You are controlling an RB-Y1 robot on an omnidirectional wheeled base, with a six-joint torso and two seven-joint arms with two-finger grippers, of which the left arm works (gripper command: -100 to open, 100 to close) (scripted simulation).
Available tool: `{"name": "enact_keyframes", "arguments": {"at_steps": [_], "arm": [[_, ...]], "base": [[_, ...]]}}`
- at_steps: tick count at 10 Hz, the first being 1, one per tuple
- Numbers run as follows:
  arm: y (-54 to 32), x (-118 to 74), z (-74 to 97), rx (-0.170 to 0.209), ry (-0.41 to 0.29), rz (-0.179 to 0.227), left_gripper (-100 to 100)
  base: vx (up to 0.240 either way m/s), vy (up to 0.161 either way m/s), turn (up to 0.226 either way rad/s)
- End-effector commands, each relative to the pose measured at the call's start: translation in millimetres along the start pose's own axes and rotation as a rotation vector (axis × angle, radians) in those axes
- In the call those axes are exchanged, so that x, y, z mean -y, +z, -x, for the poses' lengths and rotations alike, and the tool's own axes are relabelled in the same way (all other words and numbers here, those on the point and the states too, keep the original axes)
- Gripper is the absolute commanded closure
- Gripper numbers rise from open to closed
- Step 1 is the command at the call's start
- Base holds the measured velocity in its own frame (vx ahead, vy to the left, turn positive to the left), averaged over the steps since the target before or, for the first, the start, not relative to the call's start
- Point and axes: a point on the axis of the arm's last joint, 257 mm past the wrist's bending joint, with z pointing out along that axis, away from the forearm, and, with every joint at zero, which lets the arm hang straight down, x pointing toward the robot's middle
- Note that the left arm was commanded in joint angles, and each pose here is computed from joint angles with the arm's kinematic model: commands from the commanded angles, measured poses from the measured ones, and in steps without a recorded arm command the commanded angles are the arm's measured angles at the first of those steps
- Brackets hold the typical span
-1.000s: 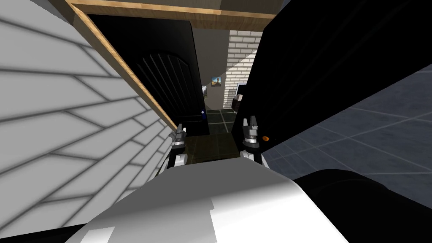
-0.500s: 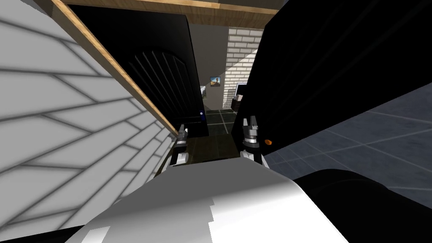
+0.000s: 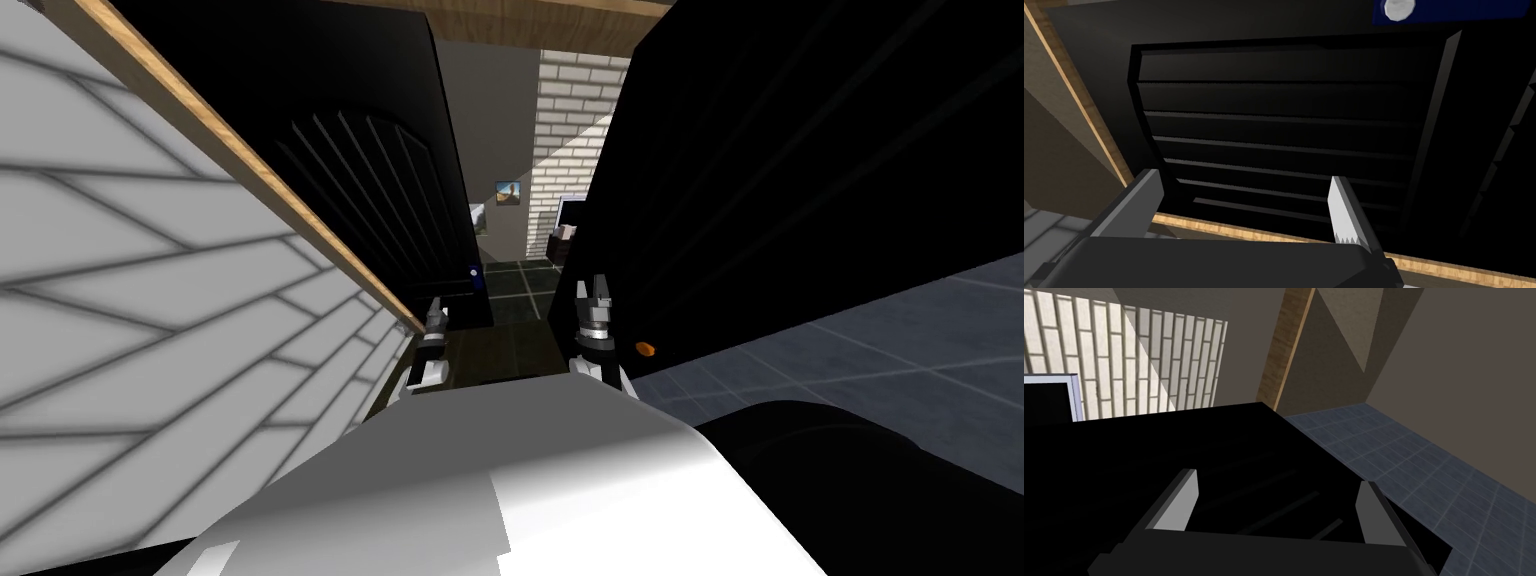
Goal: Pull the door open
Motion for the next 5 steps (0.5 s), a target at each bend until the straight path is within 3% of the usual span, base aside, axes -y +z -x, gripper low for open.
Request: {"name": "enact_keyframes", "arguments": {"at_steps": [1, 5], "arm": [[2.3, -11.6, -0.4, -0.001, -0.01, 0.021, -100], [6.8, -41.2, -2.1, -0.003, -0.038, 0.082, -100]], "base": [[0.099, 0.002, -0.028], [0.126, -0.018, -0.033]]}}
